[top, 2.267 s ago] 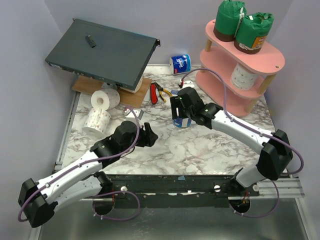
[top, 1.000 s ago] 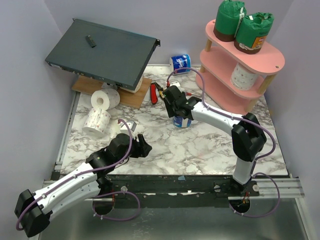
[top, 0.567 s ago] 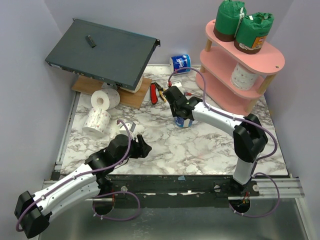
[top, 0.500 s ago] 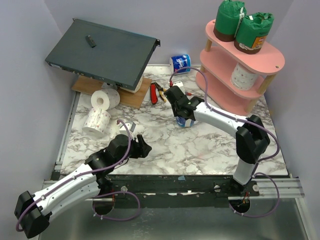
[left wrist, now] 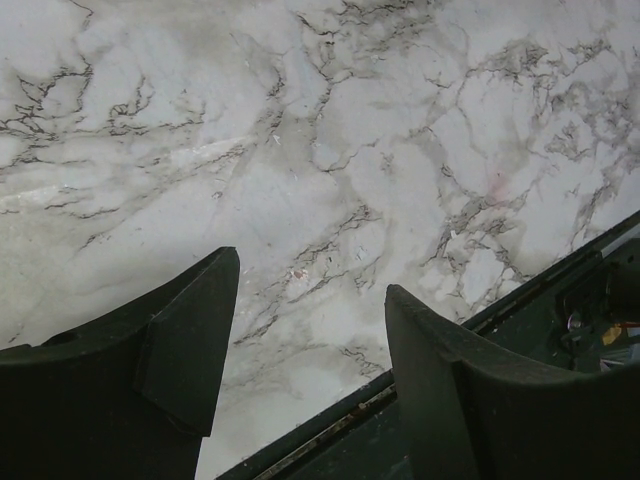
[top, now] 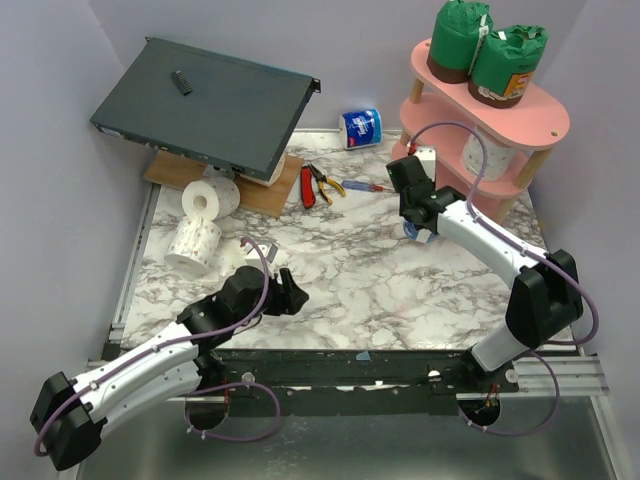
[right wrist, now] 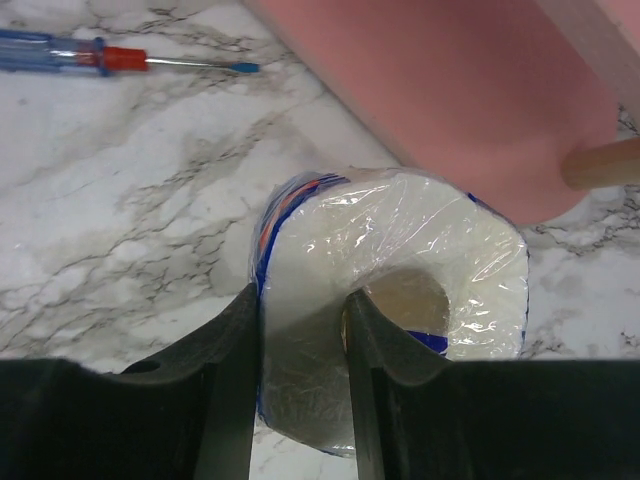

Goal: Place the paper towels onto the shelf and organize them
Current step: Place the paper towel on the shelf.

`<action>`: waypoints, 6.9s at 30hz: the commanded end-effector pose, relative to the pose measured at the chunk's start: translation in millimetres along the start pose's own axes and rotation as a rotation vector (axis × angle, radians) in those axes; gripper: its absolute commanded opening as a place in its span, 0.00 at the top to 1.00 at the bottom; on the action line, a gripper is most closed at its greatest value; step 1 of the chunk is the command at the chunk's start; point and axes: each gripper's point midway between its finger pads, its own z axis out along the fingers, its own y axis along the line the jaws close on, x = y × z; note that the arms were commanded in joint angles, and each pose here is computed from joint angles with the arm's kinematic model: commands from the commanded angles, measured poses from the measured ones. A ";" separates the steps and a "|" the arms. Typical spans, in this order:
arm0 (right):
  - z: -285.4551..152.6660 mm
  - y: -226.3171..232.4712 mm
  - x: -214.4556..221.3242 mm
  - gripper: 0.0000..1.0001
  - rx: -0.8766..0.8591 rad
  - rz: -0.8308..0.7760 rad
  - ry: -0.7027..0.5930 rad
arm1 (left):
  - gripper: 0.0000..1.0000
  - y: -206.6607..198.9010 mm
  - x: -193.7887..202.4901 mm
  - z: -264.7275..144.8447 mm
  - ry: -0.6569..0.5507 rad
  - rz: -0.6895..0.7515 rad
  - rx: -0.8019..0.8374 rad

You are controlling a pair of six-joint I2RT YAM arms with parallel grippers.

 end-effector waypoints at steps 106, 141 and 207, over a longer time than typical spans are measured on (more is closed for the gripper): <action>58.3 -152.3 -31.1 0.38 0.434 0.357 -0.178 | 0.36 -16.7 2.9 14.1 0.019 0.015 0.090; -6.5 -126.8 43.8 0.01 0.046 0.788 -0.337 | 0.36 -47.1 -4.0 25.6 0.067 -0.026 0.168; 93.2 -154.5 36.1 0.42 0.434 0.745 -0.380 | 0.36 -21.1 5.0 23.7 0.075 -0.021 0.060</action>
